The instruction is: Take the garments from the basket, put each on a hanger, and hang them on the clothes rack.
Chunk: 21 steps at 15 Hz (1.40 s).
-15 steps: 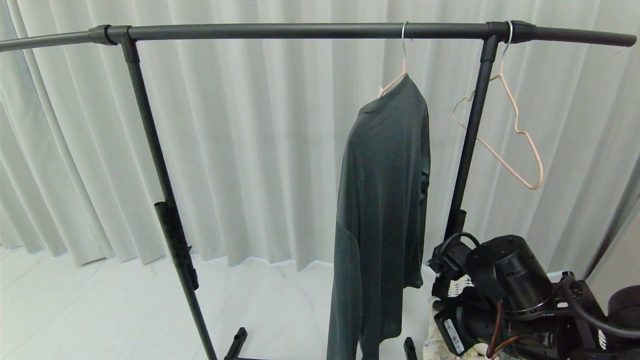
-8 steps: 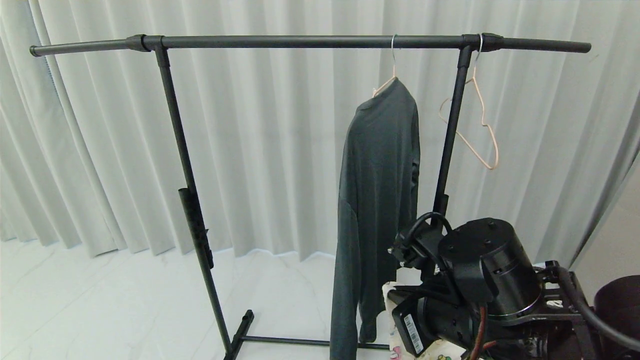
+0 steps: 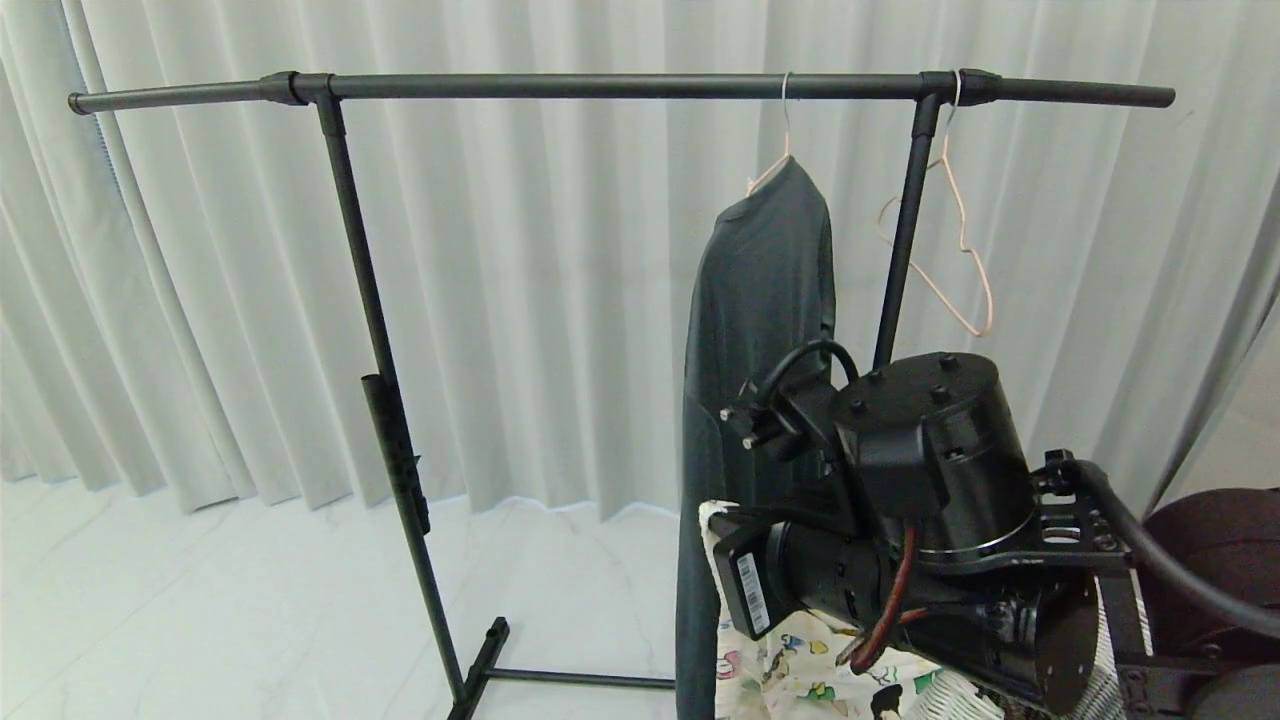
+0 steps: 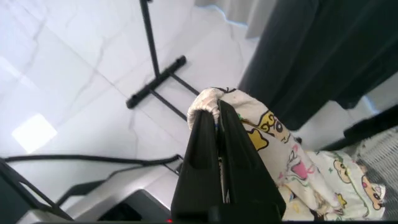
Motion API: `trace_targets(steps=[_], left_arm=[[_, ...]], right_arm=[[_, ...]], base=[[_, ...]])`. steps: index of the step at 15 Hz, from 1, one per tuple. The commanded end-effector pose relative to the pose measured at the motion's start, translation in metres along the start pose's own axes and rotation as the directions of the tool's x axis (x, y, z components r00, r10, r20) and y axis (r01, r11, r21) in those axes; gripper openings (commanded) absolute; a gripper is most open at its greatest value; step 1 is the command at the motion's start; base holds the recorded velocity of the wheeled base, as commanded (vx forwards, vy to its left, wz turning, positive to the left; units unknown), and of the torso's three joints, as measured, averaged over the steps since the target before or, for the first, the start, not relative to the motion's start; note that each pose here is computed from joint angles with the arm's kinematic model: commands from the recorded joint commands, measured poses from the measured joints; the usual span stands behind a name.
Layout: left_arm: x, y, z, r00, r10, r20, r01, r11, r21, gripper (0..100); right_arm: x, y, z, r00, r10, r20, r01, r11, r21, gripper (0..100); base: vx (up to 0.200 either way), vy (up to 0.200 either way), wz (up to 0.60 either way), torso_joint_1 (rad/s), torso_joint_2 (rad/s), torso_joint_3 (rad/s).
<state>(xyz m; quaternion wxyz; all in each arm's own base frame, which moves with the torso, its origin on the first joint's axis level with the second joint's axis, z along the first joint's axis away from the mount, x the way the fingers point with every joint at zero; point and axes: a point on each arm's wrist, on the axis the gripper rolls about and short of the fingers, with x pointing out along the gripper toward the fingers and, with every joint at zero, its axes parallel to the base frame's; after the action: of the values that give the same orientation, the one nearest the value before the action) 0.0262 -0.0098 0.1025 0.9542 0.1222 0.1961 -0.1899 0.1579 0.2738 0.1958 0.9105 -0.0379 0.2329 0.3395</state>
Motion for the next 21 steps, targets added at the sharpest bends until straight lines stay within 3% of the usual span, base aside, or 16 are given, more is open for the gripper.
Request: trace_targets(steps=[1,4,7,9,12,14,18,19,21], left_arm=[[-0.012,0.004,0.045,0.981,-0.109,0.158,0.107,0.994,0.021,100],[0.004,0.005,0.093,0.942,-0.299,0.15,0.294,0.954,0.058,100],[0.032,-0.012,0.13,0.886,-0.456,0.081,0.454,0.89,0.038,100],[0.044,-0.025,0.138,0.855,-0.515,0.052,0.517,0.856,-0.011,100],[0.053,-0.041,0.144,0.811,-0.582,0.067,0.585,0.808,-0.063,100],[0.056,-0.043,0.144,0.822,-0.566,0.061,0.57,0.816,-0.098,100],[0.065,-0.045,0.154,0.875,-0.468,0.126,0.485,0.844,-0.23,100],[0.074,-0.047,0.16,0.901,-0.408,0.151,0.434,0.859,-0.272,100],[0.084,-0.051,0.167,0.917,-0.37,0.147,0.397,0.871,-0.289,100]], right_arm=[[0.0,-0.001,0.006,1.0,-0.004,0.021,0.004,1.0,0.01,0],[-0.009,-0.004,0.012,0.999,-0.006,0.05,0.005,1.0,0.025,0],[-0.016,-0.004,0.021,0.996,0.002,0.093,-0.006,0.999,0.036,0],[-0.018,0.0,0.029,0.99,0.024,0.139,-0.03,0.999,0.039,0],[-0.022,0.017,0.041,0.98,0.078,0.181,-0.084,0.996,0.027,0],[-0.024,0.021,0.044,0.977,0.093,0.193,-0.095,0.995,0.005,0],[-0.026,0.028,0.05,0.97,0.115,0.213,-0.108,0.993,-0.042,0],[-0.026,0.03,0.053,0.968,0.116,0.222,-0.109,0.993,-0.046,0],[-0.024,0.031,0.057,0.965,0.117,0.233,-0.108,0.993,-0.051,0]], base=[[0.0,0.0,0.0,0.0,0.0,0.0],[0.0,0.0,0.0,0.0,0.0,0.0],[0.0,0.0,0.0,0.0,0.0,0.0],[0.0,0.0,0.0,0.0,0.0,0.0],[0.0,0.0,0.0,0.0,0.0,0.0],[0.0,0.0,0.0,0.0,0.0,0.0],[0.0,0.0,0.0,0.0,0.0,0.0],[0.0,0.0,0.0,0.0,0.0,0.0],[0.0,0.0,0.0,0.0,0.0,0.0]])
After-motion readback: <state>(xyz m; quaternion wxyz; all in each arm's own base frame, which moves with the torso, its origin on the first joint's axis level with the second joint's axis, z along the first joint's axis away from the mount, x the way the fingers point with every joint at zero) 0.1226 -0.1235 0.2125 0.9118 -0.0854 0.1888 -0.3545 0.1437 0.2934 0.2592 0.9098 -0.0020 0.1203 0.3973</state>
